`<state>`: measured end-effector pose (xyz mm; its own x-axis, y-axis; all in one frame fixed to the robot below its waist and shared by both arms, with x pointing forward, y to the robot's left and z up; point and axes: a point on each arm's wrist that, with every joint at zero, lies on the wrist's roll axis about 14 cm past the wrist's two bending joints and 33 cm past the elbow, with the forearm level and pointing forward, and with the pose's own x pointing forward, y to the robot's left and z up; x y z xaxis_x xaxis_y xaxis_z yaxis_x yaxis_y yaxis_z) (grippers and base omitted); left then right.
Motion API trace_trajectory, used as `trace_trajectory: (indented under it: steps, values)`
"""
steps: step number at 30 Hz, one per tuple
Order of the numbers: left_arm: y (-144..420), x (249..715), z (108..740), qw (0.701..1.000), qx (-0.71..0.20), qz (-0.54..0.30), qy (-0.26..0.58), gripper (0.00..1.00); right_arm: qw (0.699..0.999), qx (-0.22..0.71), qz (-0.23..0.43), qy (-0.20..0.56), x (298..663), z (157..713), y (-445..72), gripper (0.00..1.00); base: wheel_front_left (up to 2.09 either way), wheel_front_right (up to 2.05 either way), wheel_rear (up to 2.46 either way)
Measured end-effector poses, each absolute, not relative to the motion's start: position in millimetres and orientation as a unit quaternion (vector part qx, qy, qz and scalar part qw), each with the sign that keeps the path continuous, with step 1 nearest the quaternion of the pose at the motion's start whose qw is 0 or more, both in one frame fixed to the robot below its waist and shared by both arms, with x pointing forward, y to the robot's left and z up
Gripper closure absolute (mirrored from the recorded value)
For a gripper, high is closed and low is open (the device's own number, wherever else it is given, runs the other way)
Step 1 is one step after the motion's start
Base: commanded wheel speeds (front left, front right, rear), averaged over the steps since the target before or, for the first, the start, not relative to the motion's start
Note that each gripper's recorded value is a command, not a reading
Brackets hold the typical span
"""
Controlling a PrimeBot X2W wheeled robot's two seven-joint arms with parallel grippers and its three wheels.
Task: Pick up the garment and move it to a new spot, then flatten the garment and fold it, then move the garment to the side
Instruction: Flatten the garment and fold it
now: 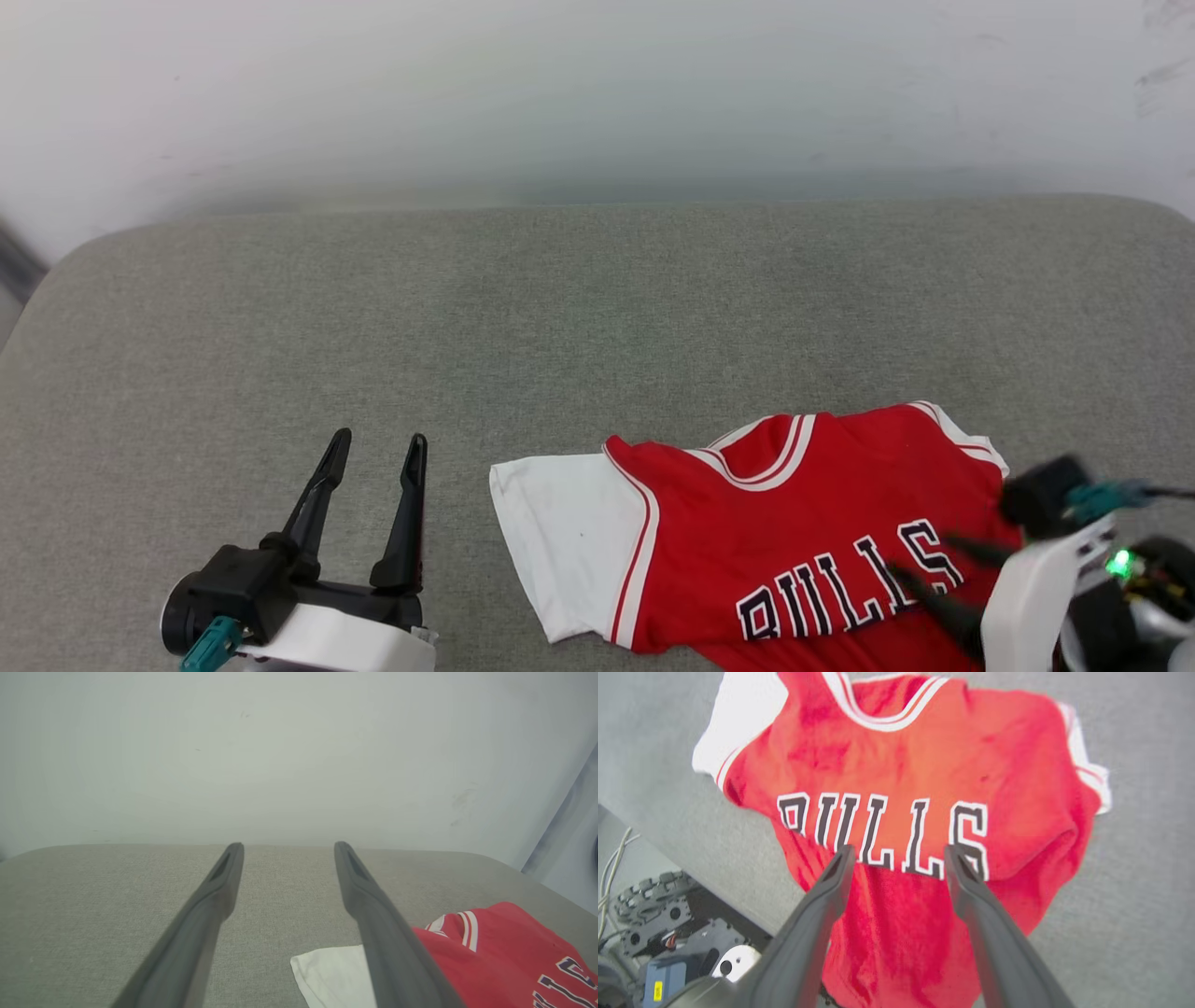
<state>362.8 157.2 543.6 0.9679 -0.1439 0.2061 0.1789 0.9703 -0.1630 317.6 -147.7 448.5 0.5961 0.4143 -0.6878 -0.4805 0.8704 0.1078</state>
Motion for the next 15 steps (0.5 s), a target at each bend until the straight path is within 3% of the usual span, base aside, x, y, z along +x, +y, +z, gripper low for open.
trace_trajectory:
  steps: [6, 10, 15]
  values:
    - [152, 366, 543, 0.986, -0.102, -0.089, -0.095, 0.00, 0.970, 0.006, 0.196, 0.147, 378, 524, -156, 0.00, 0.00, 0.00, 0.00]
    - [144, 369, 534, 0.985, -0.117, -0.100, -0.080, 0.00, 0.988, 0.024, 0.150, 0.033, 393, 544, -169, 0.00, 0.00, 0.00, 0.00]
    - [128, 373, 505, 0.983, -0.119, -0.135, -0.023, 0.00, 0.995, 0.030, 0.082, -0.057, 399, 551, -191, 0.00, 0.00, 0.00, 0.00]
